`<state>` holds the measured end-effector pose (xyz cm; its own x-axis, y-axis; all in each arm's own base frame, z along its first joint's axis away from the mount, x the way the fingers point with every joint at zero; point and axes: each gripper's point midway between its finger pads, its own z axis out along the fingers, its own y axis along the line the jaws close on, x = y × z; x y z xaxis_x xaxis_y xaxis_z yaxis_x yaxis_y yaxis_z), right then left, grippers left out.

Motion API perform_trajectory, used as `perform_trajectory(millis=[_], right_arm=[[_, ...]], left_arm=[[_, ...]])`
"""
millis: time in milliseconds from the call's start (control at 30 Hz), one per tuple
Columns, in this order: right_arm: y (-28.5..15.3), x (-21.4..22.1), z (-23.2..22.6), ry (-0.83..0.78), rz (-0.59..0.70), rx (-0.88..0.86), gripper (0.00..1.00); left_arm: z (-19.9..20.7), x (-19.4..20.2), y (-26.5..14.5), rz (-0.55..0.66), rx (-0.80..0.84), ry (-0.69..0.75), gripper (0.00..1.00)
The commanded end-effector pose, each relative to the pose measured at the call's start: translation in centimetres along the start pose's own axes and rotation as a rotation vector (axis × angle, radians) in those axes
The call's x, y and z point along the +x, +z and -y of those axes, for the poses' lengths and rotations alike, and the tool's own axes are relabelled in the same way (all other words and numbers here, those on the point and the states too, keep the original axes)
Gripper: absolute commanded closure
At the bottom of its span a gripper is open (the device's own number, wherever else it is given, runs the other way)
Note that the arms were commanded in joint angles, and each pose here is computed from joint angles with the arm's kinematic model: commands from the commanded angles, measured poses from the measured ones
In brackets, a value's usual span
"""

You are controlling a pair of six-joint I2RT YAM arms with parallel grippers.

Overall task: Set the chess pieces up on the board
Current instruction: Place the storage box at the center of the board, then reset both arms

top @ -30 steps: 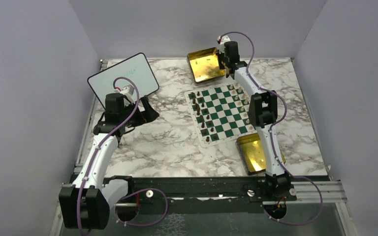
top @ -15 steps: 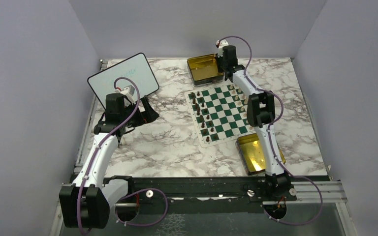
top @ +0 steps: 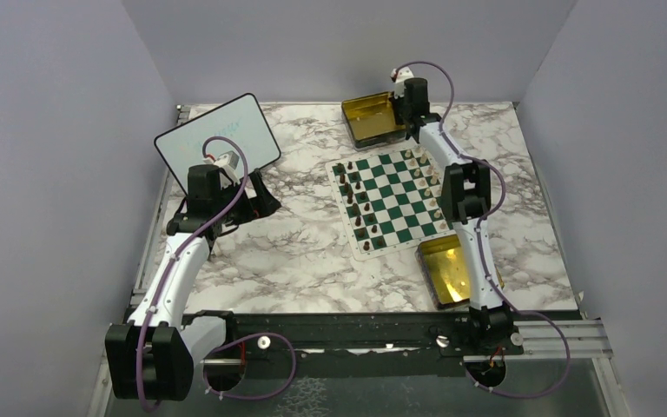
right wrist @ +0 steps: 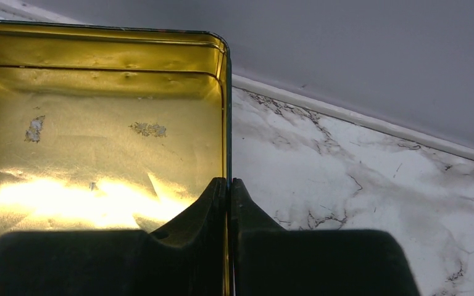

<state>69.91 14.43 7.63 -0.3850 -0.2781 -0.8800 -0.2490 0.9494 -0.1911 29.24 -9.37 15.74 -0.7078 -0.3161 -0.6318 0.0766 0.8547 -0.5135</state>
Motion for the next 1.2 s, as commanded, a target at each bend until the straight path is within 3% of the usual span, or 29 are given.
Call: perform_trajectory(millis=[0,200,567,767,833,1033,1167], right_arm=[[0.7,-1.0,0.4,-0.008,0.063,-0.003,0.89],[0.9,-0.8,0.6,-0.006,0.062,0.004,0.85],[-3.7,-5.6,1.3,0.059,0.099,-0.012,0.54],[-8.7,-6.5,1.0,0.147,0.057,-0.038,0.27],[-10.7,-6.8,1.0,0.172,0.043,-0.041,0.02],[-17.9,-7.3,-0.1,0.269,0.001,-0.11,0.0],[-23.2,-6.2,-3.4,0.349,-0.048,-0.273,0.0]], left_arm=[[-0.4,-0.1,0.2,0.013,-0.016,0.009,0.01],[-0.6,-0.1,0.4,0.014,-0.026,0.001,0.01],[0.3,-2.2,0.8,0.051,0.0,0.009,0.01],[2.2,-5.9,1.4,0.088,0.045,0.059,0.01],[2.9,-6.6,1.6,0.086,0.056,0.081,0.01],[5.6,-8.0,1.9,0.064,0.129,0.133,0.01],[7.4,-9.2,1.1,0.106,0.149,0.174,0.01]])
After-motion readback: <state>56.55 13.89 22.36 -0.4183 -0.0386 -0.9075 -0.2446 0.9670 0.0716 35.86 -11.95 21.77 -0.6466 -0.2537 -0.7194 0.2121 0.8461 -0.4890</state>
